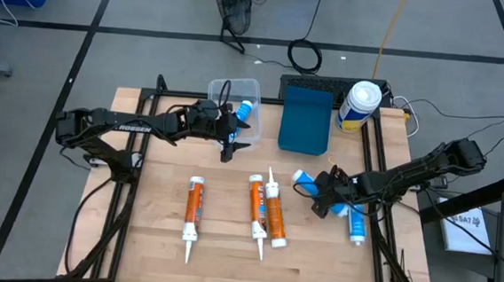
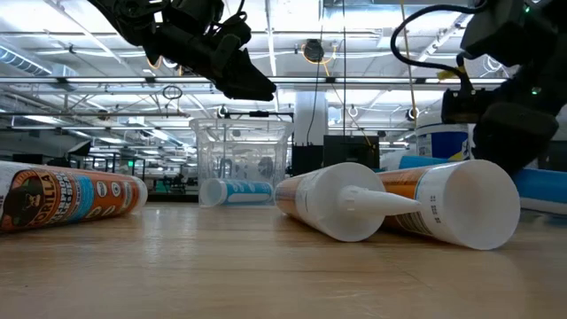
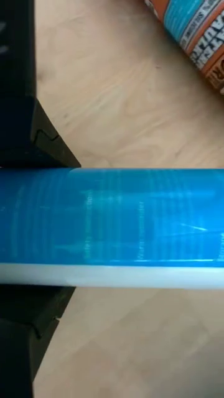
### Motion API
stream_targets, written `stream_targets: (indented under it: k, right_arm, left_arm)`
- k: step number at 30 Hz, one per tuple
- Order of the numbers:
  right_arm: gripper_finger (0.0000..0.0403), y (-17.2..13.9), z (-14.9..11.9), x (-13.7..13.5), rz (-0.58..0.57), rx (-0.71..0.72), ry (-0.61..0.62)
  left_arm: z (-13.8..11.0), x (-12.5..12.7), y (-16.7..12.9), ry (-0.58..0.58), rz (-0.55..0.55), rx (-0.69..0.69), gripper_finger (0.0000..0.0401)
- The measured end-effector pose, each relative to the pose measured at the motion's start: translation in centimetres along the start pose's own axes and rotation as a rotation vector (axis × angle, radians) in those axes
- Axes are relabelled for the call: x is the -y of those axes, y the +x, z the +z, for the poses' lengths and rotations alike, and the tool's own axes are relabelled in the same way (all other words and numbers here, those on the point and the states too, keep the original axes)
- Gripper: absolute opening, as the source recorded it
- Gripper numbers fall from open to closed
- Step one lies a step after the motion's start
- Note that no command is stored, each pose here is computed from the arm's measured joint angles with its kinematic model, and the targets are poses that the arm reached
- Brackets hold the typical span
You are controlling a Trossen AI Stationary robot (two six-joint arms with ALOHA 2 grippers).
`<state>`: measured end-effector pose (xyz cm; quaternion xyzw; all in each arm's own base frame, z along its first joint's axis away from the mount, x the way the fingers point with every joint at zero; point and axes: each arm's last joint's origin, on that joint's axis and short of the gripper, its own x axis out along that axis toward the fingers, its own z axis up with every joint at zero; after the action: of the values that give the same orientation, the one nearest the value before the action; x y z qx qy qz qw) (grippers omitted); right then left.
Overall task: Pick & place silicon tubes, Sealant and Lysol wipes
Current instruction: Put the left blue sealant into the transparent bin
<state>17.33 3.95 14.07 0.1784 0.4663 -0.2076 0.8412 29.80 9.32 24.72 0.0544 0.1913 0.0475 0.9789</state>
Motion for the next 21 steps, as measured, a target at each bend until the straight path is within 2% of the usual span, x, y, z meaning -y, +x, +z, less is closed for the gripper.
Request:
stream_targets:
  k: [6,21]
  right_arm:
    - [0.0205,0.0,0.3,-0.2,-0.001,0.046,-0.041]
    - [0.0205,-0.3,1.9,-1.5,0.119,0.211,-0.167]
  left_arm:
    - [0.0,0.0,0.0,0.000,0.000,0.000,0.0294]
    - [0.0,0.0,0.0,-0.013,0.001,0.001,0.0294]
